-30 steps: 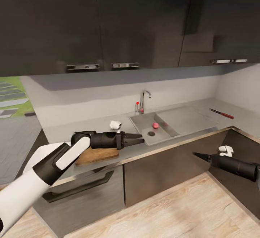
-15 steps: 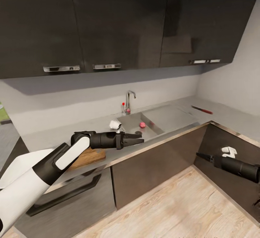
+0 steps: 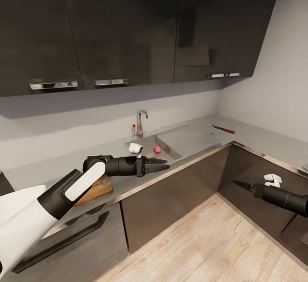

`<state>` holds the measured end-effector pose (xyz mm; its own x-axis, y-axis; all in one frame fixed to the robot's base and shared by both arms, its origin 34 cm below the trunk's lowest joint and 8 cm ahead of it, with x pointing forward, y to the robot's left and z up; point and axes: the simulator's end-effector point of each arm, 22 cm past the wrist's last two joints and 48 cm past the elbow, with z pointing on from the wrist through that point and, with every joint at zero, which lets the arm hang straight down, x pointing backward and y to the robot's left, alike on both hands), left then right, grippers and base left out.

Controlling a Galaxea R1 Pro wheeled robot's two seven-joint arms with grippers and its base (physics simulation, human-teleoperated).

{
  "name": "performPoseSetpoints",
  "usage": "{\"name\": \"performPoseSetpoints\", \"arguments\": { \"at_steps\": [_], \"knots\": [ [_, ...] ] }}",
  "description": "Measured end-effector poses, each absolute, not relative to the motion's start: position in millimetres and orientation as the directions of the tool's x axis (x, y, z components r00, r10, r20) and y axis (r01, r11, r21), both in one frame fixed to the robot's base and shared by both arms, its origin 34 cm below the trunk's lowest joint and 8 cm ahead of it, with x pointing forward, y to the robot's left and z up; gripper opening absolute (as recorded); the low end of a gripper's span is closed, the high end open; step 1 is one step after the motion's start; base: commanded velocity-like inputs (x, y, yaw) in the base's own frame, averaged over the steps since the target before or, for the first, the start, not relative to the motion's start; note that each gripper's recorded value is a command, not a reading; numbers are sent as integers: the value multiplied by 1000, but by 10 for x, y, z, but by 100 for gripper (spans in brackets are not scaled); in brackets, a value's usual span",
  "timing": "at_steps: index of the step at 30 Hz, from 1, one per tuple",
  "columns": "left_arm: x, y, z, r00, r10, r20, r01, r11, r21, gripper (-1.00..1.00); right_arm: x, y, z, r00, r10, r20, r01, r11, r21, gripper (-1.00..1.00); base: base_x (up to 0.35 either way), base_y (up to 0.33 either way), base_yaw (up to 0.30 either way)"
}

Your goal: In the kitchen, take the Vidalia onion out of the sink, dice it on the chopping board with the paring knife, put the diced onion into the bowl on the countertop, then place both the paring knife and the chopping board into the sink.

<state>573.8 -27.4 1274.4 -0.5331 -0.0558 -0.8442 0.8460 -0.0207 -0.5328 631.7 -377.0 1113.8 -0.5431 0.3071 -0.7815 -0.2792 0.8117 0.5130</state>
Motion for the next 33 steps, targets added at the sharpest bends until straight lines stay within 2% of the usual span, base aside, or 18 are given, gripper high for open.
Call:
{"name": "performPoseSetpoints", "arguments": {
  "at_steps": [8, 18, 33],
  "knots": [
    [5741, -255, 12753, -535, -55, -843, 845, -16, -535, 100, 6309, -3767, 11152, -542, 313, -780, -281, 807, 519, 100, 0, 0, -257],
    [5762, -242, 12724, -539, -54, -840, 842, -12, -540, 100, 6268, -3855, 10744, -613, 371, -698, -207, 777, 595, 100, 0, 0, -287],
    [5804, -194, 12671, -544, -52, -837, 838, 0, -545, 100, 6266, -3865, 10665, -624, 376, -685, -195, 774, 603, 100, 5, 0, -286]
  ]
}}
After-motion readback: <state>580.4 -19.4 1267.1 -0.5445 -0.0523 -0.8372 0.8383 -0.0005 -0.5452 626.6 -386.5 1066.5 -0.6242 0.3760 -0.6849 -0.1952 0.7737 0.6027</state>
